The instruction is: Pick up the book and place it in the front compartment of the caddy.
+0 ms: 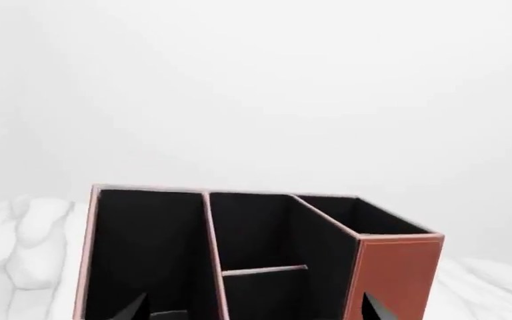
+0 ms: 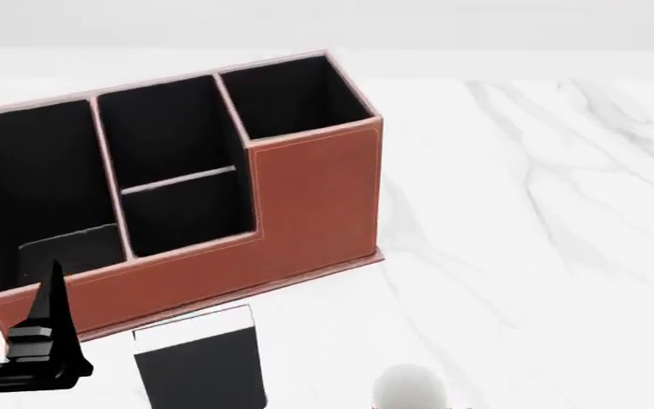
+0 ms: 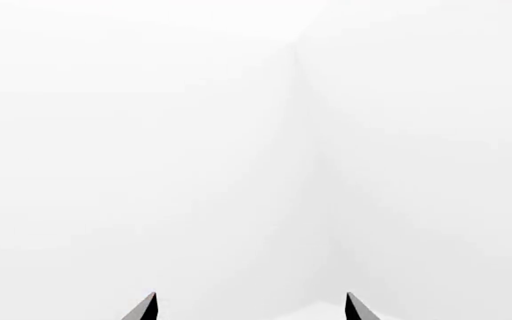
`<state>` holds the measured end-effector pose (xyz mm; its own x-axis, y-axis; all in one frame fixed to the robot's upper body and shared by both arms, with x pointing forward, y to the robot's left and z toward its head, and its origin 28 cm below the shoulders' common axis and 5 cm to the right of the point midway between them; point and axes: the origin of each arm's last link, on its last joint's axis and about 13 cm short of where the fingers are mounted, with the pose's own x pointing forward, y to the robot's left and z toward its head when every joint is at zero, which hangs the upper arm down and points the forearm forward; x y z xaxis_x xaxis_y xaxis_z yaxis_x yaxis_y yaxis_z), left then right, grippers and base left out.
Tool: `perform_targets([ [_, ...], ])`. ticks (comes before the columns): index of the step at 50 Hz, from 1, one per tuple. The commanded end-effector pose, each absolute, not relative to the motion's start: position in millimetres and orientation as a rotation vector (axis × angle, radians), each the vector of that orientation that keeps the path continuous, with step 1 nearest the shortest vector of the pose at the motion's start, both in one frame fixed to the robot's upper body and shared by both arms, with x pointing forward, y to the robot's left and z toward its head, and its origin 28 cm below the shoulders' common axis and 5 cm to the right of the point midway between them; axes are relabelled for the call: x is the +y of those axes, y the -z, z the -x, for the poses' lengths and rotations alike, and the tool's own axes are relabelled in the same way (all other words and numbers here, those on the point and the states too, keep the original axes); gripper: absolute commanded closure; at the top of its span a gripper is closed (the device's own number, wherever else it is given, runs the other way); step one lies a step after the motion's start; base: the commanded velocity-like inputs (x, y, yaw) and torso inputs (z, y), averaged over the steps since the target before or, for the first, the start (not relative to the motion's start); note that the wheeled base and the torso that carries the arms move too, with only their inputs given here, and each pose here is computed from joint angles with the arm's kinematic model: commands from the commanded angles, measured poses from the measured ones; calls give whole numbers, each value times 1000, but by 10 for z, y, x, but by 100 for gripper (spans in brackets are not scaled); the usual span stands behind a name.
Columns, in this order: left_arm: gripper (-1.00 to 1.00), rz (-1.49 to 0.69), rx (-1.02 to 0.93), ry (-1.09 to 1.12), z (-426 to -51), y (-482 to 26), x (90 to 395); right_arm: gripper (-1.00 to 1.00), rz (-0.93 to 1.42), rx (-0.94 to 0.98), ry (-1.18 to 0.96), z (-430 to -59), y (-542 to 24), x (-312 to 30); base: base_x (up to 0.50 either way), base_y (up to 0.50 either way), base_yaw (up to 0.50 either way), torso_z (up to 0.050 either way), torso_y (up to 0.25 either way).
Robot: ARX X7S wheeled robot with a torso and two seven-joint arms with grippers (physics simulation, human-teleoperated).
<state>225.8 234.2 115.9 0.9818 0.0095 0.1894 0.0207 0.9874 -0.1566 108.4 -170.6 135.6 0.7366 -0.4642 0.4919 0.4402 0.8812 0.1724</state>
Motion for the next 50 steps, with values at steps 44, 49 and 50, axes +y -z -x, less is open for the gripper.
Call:
perform_targets([
  [44, -100, 176, -212, -36, -2185, -1273, 2495, -100, -26, -571, 493, -1031, -1392, -1690, 259, 0, 0, 0, 1],
  [49, -100, 172, -212, -34, -2190, -1263, 2485, -100, -46, -564, 469, -1042, -1398, -1685, 7, 0, 0, 0, 0],
  [50, -100, 172, -212, -34, -2192, -1261, 2485, -100, -40, -567, 471, -1042, -1397, -1684, 500, 0, 0, 0, 0],
])
